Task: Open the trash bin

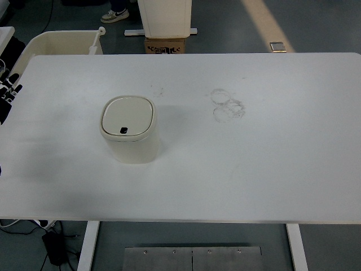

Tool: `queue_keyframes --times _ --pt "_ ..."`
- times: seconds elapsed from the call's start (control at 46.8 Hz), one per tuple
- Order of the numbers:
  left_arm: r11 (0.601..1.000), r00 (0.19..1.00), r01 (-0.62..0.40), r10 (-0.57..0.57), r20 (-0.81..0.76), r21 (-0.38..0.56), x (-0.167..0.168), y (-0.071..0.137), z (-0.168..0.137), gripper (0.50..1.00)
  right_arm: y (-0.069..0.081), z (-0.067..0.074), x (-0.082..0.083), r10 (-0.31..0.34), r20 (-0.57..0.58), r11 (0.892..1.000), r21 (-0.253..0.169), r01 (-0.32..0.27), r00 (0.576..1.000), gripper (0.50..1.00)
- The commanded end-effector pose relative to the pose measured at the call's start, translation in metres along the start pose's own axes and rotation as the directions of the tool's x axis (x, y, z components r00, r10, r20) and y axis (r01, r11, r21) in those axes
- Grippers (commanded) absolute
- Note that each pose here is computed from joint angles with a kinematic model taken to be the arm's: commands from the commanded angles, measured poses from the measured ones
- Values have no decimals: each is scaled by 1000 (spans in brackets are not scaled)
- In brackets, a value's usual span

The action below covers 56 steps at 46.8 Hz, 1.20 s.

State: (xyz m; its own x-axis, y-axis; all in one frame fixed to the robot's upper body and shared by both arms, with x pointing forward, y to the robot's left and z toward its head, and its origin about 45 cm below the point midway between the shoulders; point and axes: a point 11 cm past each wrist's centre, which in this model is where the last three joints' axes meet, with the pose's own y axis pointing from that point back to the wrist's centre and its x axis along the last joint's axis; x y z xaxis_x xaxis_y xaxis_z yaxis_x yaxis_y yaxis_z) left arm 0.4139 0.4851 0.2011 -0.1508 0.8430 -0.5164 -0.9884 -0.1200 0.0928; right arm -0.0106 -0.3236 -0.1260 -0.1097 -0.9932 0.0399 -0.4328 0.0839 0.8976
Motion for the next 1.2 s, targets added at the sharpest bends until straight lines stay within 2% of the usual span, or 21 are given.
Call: queue_keyframes --times 0.0,0.791,1.175 --pt "1000 1000 1 -1 2 1 0 0 0 1000 0 0 0 0 0 1000 -1 0 1000 991" --pt "1000 1000 10 -11 11 22 -4 0 -10 1000 0 -1 0 0 1 1000 1 0 1000 991" --pt "1000 1000 5 -6 22 20 -10 -5 -1 1000 -1 -1 0 1 -1 1000 2 -1 1000 991"
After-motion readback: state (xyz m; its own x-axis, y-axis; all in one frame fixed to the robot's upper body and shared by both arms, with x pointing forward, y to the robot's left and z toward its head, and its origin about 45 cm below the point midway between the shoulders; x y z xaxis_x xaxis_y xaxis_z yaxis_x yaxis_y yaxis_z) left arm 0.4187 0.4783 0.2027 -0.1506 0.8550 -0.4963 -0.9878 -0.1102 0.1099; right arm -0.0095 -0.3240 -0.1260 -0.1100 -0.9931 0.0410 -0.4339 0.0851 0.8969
